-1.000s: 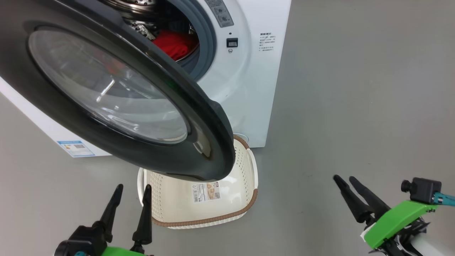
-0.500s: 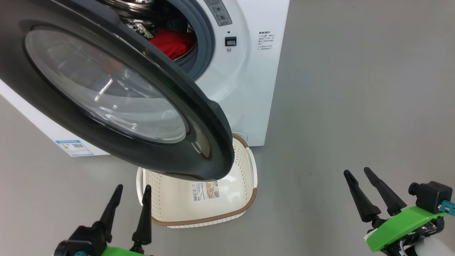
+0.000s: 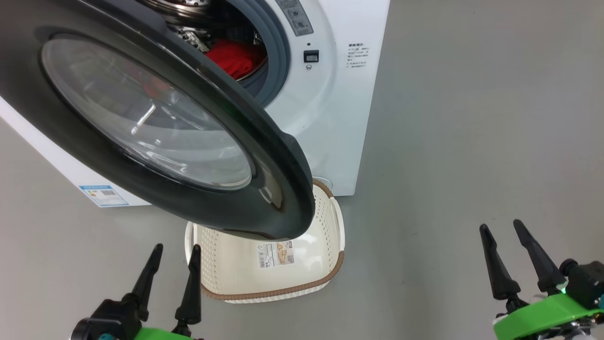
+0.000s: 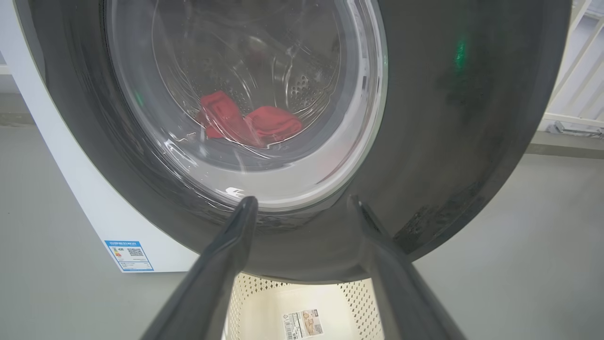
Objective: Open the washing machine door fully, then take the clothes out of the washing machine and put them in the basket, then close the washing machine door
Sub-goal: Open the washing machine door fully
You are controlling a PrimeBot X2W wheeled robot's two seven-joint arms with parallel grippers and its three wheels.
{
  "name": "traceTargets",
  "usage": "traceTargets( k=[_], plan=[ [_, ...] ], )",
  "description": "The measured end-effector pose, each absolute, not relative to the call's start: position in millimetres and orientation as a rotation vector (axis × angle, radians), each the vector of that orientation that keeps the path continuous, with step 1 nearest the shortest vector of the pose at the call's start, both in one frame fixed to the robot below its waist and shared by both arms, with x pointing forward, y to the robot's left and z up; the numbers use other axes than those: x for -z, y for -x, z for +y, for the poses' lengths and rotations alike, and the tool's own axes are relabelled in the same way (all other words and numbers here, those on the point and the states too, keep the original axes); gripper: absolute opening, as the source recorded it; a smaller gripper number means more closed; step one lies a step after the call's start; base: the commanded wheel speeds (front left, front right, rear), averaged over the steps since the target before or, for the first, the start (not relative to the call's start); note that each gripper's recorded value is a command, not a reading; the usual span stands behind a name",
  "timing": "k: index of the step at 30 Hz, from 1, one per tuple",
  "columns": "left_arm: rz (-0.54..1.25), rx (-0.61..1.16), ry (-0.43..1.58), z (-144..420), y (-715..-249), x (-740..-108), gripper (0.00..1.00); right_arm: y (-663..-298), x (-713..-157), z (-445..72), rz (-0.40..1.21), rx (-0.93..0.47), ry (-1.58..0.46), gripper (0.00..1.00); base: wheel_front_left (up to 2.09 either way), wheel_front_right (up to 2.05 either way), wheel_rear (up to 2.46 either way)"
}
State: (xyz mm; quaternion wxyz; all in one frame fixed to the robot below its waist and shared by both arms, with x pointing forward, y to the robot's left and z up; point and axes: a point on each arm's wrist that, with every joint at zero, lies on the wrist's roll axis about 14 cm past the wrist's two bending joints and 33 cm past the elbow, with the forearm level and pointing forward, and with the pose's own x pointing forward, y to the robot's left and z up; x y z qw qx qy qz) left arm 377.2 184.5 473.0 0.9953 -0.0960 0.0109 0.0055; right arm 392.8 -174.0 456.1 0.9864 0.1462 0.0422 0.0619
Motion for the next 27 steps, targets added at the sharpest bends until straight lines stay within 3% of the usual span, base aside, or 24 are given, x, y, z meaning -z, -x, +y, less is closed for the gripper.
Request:
traceTargets(
  k=[23, 24, 25, 26, 27],
  plan=[
    [0.025, -0.017, 0.191, 186.3, -375.6, -472.0, 1.0, -394.8, -460.8, -164.2, 0.064, -0.125, -0.32, 1.0, 0.0, 0.0, 0.0],
    [0.026, -0.017, 0.192, 186.0, -375.4, -471.8, 1.0, -395.4, -461.8, -161.4, 0.062, -0.133, -0.328, 0.94, 0.0, 0.0, 0.0],
    [0.026, -0.016, 0.193, 185.7, -375.2, -471.8, 1.0, -396.3, -463.3, -159.3, 0.058, -0.137, -0.34, 0.56, 0.0, 0.0, 0.0],
    [0.026, -0.016, 0.194, 185.6, -374.9, -471.8, 1.0, -398.4, -466.4, -157.1, 0.049, -0.141, -0.36, 0.36, 0.0, 0.0, 0.0],
    [0.026, -0.016, 0.194, 185.3, -374.6, -471.9, 1.0, -401.9, -470.9, -153.1, 0.037, -0.152, -0.378, 0.01, 0.0, 0.0, 0.0]
  ],
)
